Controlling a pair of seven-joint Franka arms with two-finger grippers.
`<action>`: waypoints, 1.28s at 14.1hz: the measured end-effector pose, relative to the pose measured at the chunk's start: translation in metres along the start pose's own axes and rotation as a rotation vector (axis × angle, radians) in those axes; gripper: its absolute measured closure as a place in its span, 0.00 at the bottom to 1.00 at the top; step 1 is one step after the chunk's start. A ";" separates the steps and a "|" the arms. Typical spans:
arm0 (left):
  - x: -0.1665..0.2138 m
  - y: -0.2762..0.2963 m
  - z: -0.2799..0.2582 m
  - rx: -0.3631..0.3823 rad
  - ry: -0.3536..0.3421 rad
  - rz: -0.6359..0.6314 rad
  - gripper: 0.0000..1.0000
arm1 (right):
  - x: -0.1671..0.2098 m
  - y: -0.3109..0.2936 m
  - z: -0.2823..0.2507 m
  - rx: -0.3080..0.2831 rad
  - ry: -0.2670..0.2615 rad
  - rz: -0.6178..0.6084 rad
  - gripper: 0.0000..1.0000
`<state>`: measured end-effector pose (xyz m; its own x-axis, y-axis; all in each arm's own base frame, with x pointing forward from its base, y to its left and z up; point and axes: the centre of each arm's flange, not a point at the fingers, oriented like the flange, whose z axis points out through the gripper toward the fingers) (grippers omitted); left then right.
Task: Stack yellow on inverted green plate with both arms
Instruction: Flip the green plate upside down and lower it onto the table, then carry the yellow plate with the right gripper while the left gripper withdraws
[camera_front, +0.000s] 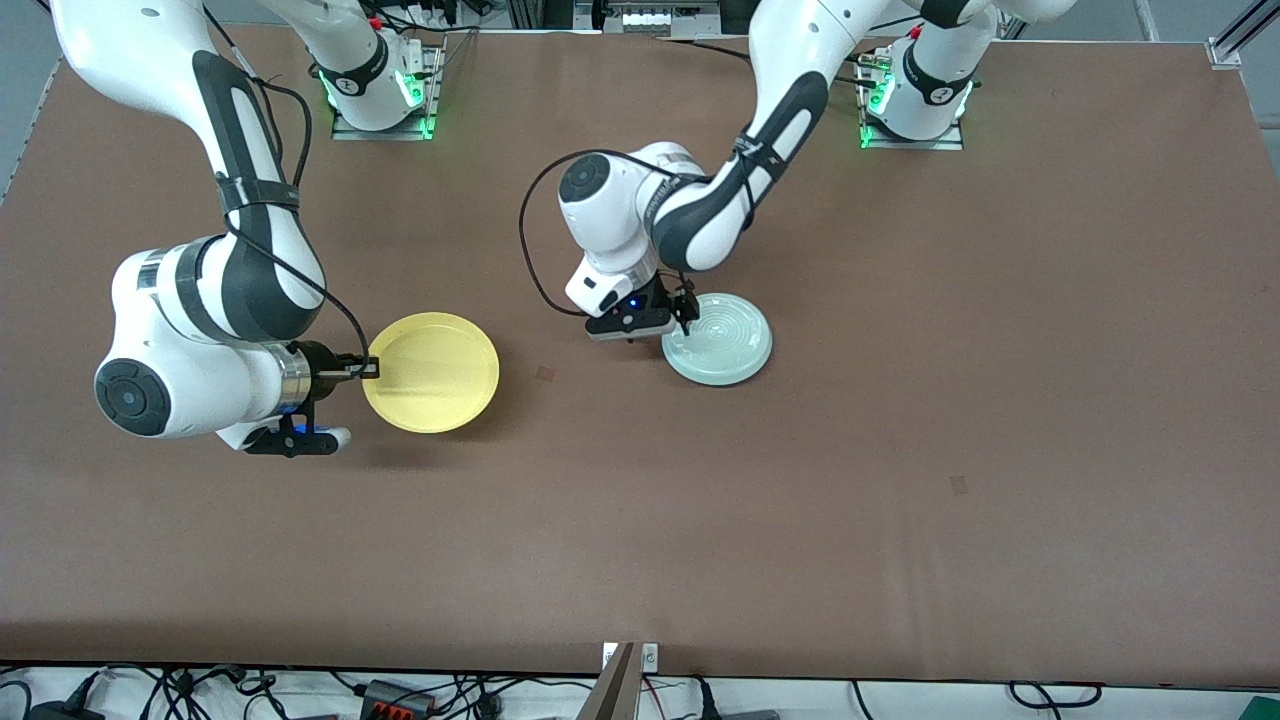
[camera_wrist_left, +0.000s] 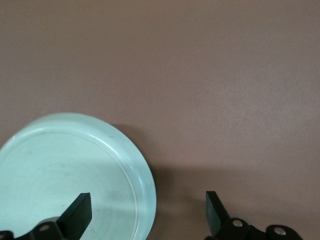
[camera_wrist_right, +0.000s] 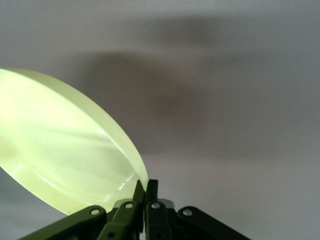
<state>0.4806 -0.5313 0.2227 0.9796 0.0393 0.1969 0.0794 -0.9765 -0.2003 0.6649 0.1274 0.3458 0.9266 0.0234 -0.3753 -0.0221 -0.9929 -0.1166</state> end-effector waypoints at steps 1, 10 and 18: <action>0.003 0.000 -0.001 -0.012 0.000 -0.007 0.00 | 0.000 -0.002 0.000 -0.001 -0.001 -0.003 0.97; 0.139 -0.166 -0.030 0.123 -0.102 0.183 0.00 | -0.018 -0.090 0.023 0.047 -0.042 -0.009 0.97; 0.217 -0.357 -0.074 -0.019 -0.269 0.166 0.00 | -0.037 -0.244 0.124 0.117 -0.044 0.009 0.97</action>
<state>0.6515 -0.1897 0.4078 0.9928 -0.0684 -0.0987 -0.0863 -0.9780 -0.1901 0.5891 0.3833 0.2745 0.9087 0.0225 -0.4168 -0.0764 -0.9727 -0.2191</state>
